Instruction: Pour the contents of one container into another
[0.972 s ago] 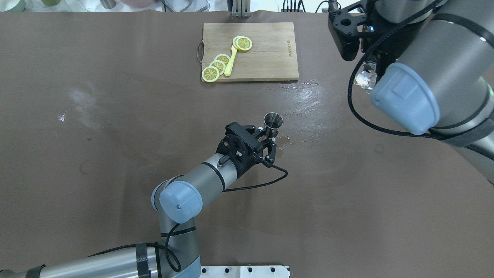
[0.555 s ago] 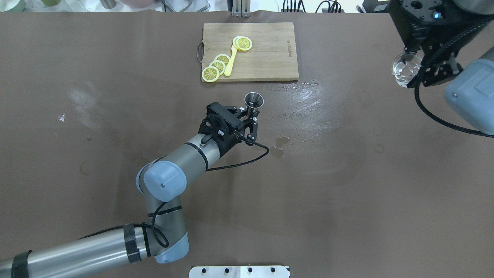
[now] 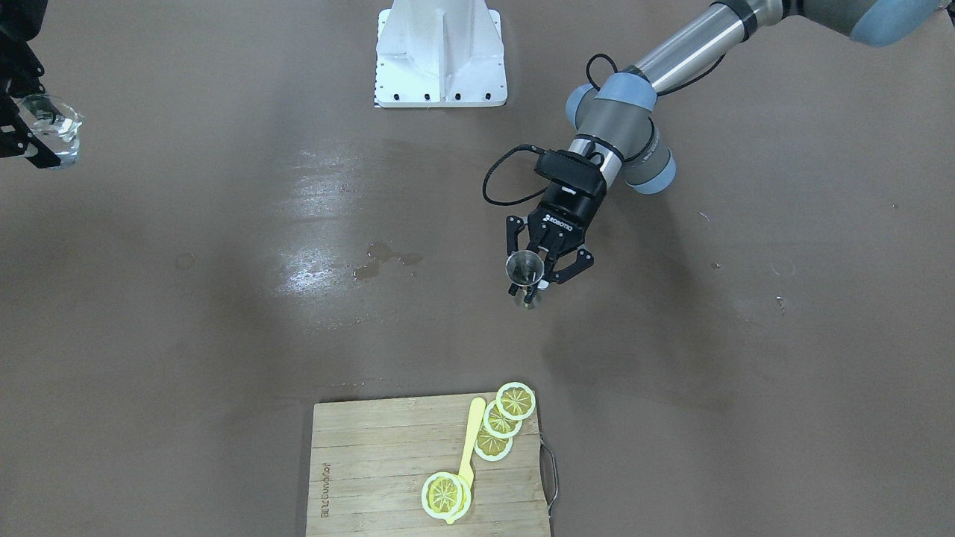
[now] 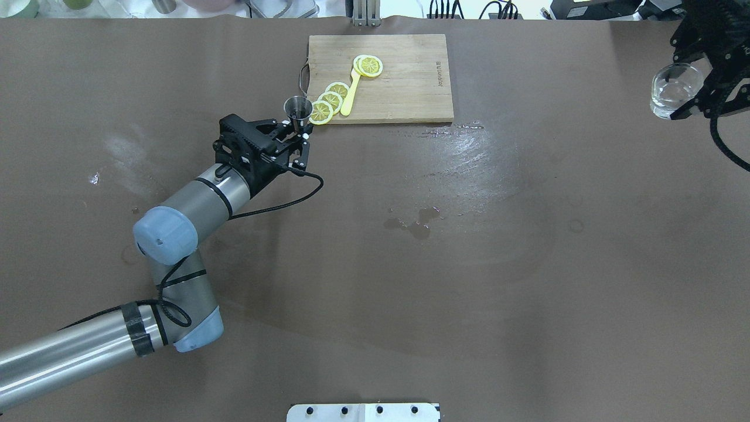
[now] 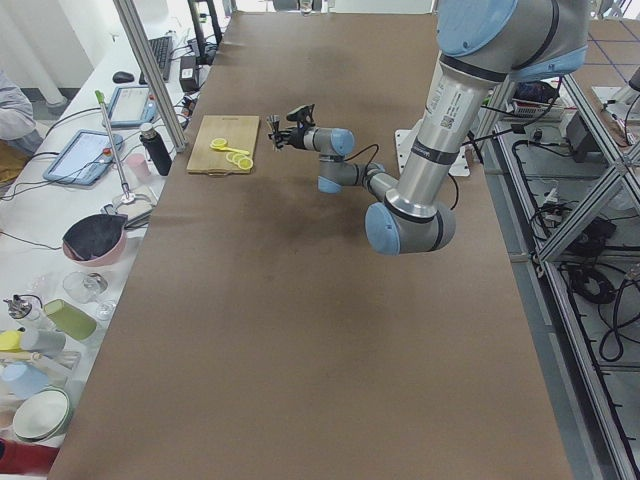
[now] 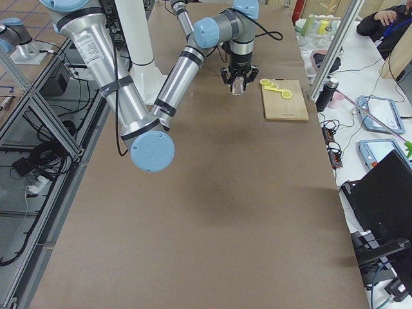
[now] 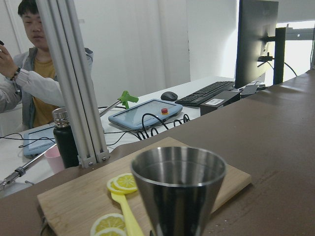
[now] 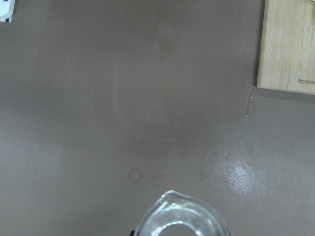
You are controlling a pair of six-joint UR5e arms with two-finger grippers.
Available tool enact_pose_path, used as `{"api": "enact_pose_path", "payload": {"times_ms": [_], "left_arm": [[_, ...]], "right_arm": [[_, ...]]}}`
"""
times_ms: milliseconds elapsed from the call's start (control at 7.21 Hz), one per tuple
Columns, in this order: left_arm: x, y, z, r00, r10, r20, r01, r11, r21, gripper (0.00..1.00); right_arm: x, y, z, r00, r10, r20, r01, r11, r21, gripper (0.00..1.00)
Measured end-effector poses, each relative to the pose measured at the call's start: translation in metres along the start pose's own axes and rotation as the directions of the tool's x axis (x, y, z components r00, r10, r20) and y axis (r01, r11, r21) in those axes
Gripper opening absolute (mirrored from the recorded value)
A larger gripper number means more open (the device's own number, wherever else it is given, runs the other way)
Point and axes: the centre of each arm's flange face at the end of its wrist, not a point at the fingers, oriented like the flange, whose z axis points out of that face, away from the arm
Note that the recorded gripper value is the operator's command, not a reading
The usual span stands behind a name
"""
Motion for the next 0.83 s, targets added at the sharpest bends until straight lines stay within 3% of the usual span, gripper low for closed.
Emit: {"api": "enact_pose_path", "payload": {"times_ms": [416,833], "left_arm": [[-0.103,0.017,-0.019,0.999,0.044,0.01,-0.044,0.996,-0.074,0.0],[-0.192,0.057,-0.084,0.998,0.055,0.004,-0.054,0.993,-0.102,0.0]], "right_arm": [[-0.012,0.074,0.006,0.998,0.024,-0.054,-0.017,0.991,0.13,0.0],[0.004,0.152,0.045,0.997,0.054,-0.049,-0.038,0.957,0.287,0.0]]}}
